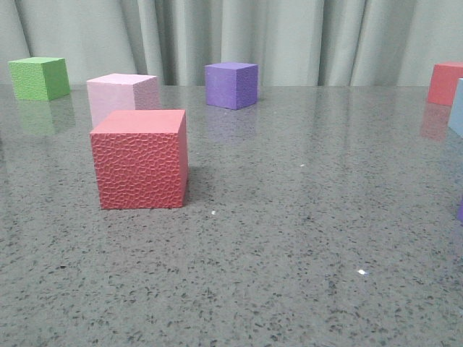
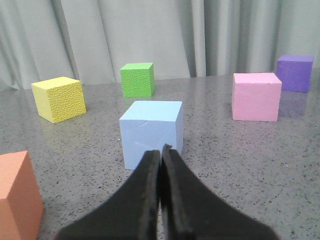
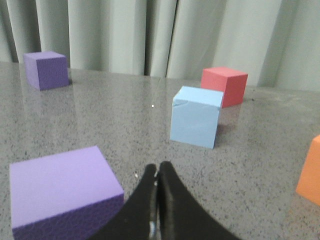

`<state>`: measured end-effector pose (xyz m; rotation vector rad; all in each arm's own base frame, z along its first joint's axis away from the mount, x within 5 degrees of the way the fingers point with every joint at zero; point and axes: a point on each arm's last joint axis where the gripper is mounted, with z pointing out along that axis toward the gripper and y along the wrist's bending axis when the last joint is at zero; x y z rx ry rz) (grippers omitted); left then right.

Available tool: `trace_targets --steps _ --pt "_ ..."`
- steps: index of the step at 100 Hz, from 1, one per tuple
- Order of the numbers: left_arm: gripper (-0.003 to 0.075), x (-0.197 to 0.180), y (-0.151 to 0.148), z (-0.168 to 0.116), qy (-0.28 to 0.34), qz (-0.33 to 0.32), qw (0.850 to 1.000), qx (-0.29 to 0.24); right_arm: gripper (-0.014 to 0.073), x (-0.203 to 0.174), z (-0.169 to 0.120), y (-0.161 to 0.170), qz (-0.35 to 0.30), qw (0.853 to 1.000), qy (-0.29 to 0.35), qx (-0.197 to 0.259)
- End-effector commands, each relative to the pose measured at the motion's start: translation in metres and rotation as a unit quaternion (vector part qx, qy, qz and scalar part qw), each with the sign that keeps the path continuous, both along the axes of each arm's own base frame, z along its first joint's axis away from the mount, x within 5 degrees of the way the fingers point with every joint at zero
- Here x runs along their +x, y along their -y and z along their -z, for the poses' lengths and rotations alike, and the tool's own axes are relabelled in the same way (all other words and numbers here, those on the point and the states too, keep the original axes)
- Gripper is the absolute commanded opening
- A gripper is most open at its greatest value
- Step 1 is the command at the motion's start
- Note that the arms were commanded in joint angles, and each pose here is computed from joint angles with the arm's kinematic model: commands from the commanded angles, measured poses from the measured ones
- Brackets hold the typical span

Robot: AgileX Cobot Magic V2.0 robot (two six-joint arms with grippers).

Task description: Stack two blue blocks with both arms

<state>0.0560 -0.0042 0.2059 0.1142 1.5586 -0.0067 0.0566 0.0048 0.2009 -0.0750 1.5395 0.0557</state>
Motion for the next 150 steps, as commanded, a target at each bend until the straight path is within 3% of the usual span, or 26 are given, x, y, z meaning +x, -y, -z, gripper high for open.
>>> trace_targets --steps 1,33,69,104,117,150 --pt "-0.0019 -0.002 0.000 0.000 0.046 0.001 0.999 -0.028 -0.0068 -0.005 -0.019 0.001 0.001 0.996 0.085 0.003" --pt "-0.0019 -0.012 -0.001 -0.049 0.088 0.005 0.995 -0.049 -0.0068 -0.013 -0.055 0.001 -0.001 0.995 0.100 0.015" --pt "-0.0019 -0.003 0.001 -0.113 -0.066 0.006 0.997 -0.036 -0.0068 -0.015 -0.116 -0.001 -0.011 1.000 -0.001 0.019" --pt "-0.0019 0.026 0.009 -0.154 -0.236 0.024 0.970 -0.050 -0.0068 -0.002 -0.163 -0.008 -0.040 0.991 -0.123 0.043" --pt "-0.0019 0.033 0.010 -0.159 -0.262 0.025 0.964 -0.049 -0.0068 0.002 -0.170 -0.010 -0.046 0.987 -0.150 0.046" --pt "-0.0019 0.036 0.011 -0.157 -0.270 0.026 0.961 -0.050 -0.0068 0.004 -0.171 -0.010 -0.046 0.987 -0.146 0.048"
